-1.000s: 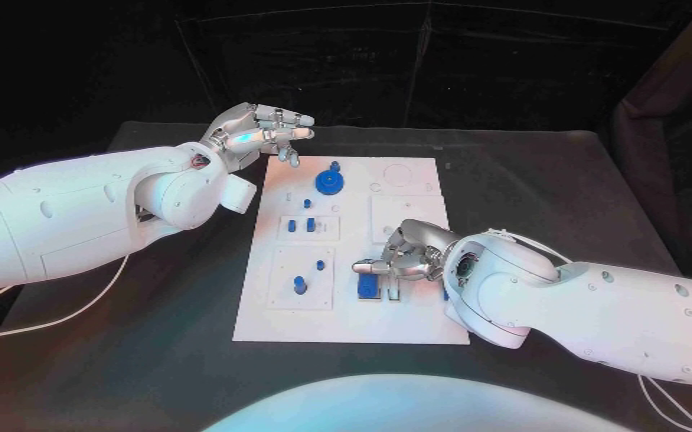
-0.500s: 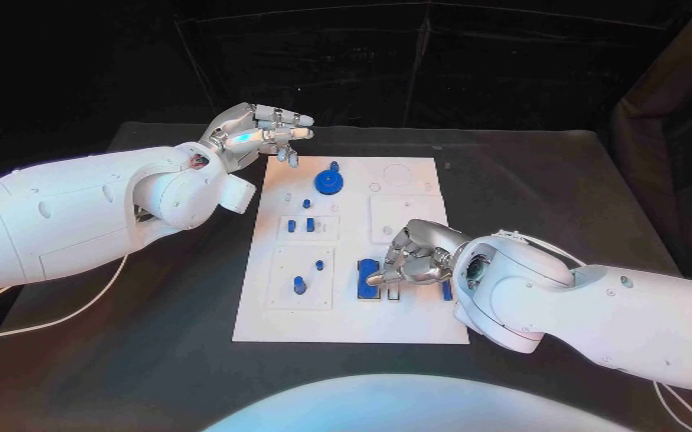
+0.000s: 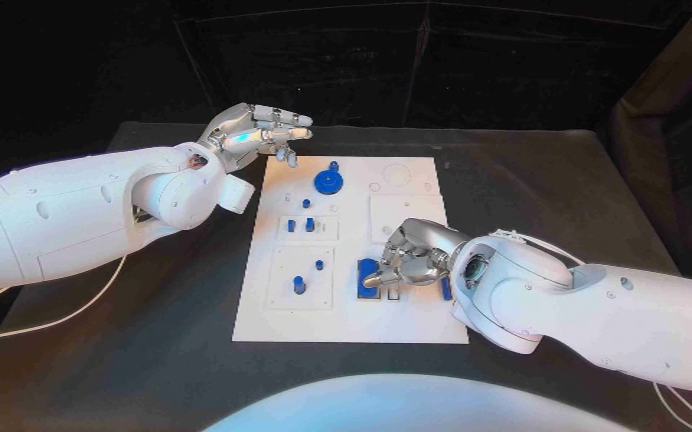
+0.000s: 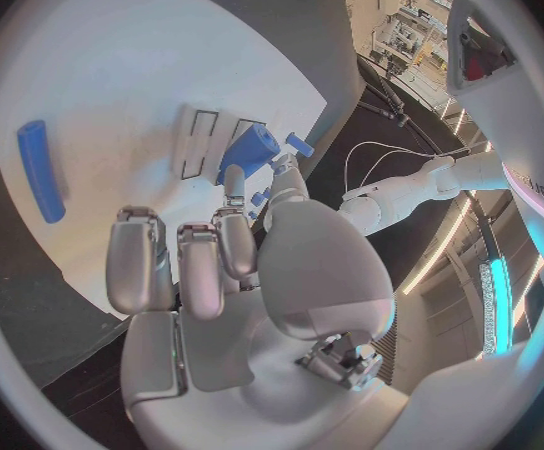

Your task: Assemble the parts on the task board

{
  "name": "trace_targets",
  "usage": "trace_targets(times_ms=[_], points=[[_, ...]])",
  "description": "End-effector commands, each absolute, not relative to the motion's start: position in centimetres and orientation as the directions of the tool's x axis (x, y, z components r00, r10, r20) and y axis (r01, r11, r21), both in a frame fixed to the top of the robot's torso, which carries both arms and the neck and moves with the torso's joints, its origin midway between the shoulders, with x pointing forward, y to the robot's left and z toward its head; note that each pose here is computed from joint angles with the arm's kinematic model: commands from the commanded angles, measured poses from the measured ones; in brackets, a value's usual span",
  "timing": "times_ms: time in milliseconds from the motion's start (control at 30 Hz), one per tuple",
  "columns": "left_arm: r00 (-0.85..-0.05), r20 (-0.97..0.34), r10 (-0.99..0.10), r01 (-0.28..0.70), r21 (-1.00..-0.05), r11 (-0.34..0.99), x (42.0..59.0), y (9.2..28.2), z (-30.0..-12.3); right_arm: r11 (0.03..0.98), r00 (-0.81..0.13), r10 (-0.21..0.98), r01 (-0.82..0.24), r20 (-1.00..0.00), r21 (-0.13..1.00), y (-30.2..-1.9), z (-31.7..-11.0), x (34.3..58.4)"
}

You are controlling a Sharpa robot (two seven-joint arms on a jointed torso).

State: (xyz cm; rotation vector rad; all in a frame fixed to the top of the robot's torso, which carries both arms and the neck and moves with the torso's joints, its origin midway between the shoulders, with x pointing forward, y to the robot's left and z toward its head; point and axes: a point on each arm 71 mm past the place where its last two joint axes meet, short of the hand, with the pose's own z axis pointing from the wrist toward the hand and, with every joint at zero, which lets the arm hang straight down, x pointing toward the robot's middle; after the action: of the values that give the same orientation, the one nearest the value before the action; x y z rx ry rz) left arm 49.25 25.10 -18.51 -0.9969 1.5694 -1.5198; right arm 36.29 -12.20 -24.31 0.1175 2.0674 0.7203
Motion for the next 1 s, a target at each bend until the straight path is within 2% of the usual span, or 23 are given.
trace_targets(times_ms=[33, 500, 1000], points=[[-0.447, 0.023, -0.894, -0.046, -0.999, -0.003, 49.25, 25.01, -18.39, 0.823, -0.575, 0.329, -0.214, -0.749, 0.526, -11.92, -24.21, 36.26], [-0.449, 0.024, -0.893, -0.047, -0.999, -0.003, 49.21, 24.97, -18.39, 0.859, -0.582, 0.242, -0.245, -0.777, 0.45, -11.12, -24.7, 36.52], [-0.448, 0.024, -0.894, -0.048, -0.999, -0.003, 49.2, 25.08, -18.39, 0.871, -0.605, 0.205, -0.246, -0.769, 0.426, -11.98, -24.94, 36.38]])
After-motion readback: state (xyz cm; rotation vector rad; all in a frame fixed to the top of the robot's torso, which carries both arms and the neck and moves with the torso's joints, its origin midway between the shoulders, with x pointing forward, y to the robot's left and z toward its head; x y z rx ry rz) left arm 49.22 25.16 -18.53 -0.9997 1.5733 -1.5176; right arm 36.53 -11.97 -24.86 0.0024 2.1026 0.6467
